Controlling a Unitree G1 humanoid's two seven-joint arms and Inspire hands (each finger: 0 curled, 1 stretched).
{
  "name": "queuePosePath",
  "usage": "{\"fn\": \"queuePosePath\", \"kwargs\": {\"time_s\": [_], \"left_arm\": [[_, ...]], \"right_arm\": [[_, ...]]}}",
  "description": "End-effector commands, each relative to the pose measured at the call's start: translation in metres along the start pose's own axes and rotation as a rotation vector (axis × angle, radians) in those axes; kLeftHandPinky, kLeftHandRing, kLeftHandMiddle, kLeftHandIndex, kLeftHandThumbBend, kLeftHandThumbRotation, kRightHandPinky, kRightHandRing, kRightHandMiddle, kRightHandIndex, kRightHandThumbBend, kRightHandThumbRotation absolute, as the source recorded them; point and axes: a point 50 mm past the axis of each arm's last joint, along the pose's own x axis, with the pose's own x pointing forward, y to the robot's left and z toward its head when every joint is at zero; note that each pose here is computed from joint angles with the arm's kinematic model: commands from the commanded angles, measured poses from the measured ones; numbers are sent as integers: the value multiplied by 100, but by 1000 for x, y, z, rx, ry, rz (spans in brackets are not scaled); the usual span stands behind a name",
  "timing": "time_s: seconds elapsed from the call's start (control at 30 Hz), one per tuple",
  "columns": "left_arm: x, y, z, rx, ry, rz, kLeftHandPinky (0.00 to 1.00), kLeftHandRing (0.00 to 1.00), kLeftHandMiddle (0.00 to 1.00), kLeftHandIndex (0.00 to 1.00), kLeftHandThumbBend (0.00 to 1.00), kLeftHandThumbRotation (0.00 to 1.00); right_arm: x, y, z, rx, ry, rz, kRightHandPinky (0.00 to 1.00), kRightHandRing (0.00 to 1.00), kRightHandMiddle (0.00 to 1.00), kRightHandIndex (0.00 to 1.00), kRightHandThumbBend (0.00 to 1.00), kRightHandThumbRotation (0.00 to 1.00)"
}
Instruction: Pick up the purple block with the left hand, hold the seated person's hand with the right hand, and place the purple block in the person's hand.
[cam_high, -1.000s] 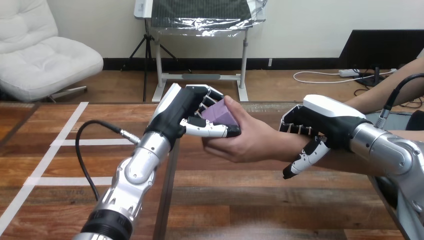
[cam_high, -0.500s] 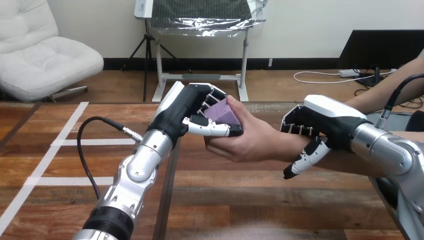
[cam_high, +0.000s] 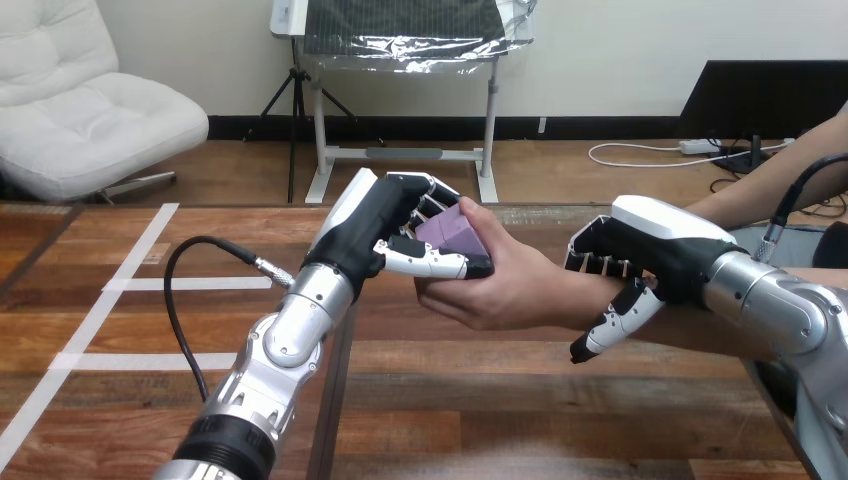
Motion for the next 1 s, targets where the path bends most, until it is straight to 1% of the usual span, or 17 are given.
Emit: {"fn": "queuePosePath", "kwargs": {"time_s": [0.0, 0.37, 0.47, 0.57, 0.6, 0.63, 0.67, 0.73, 0.87, 0.9, 0.97], "left_arm": [[16, -18, 27, 37, -81, -84, 25, 34, 43, 49, 63, 0], [14, -18, 25, 47, -80, -95, 25, 34, 43, 49, 64, 0], [14, -17, 25, 49, -77, -98, 27, 36, 45, 49, 66, 0], [13, -16, 24, 50, -69, -106, 31, 41, 48, 51, 68, 1], [13, -16, 24, 48, -67, -109, 33, 43, 49, 53, 69, 5], [13, -15, 24, 46, -66, -112, 36, 47, 52, 55, 69, 12], [12, -15, 24, 37, -66, -116, 38, 48, 53, 56, 70, 15], [11, -14, 23, 26, -67, -120, 41, 52, 56, 59, 71, 25], [10, -12, 22, -11, -72, -124, 47, 58, 61, 64, 73, 43], [9, -11, 22, -16, -73, -124, 50, 61, 64, 67, 74, 51], [9, -10, 21, -23, -75, -123, 52, 63, 66, 68, 75, 56]], "right_arm": [[0, 14, -3, 36, 1, 34, 34, 41, 47, 50, 89, 11], [-1, 14, -5, 41, 4, 33, 33, 40, 46, 49, 89, 10], [-2, 15, -5, 41, 3, 35, 33, 40, 46, 49, 89, 10], [-2, 15, -6, 42, 3, 38, 34, 40, 47, 50, 89, 10], [-2, 15, -6, 44, 3, 39, 34, 41, 47, 50, 89, 10], [-2, 15, -6, 44, 3, 39, 35, 41, 48, 50, 89, 11], [-2, 16, -6, 47, 3, 42, 35, 42, 48, 51, 90, 11], [-2, 16, -6, 49, 2, 44, 36, 43, 49, 52, 90, 12], [-3, 16, -7, 35, -2, 58, 39, 46, 51, 54, 89, 15], [-4, 16, -7, 30, -3, 61, 41, 47, 53, 57, 89, 18], [-4, 16, -7, 19, -7, 61, 42, 49, 55, 58, 89, 19]]}}
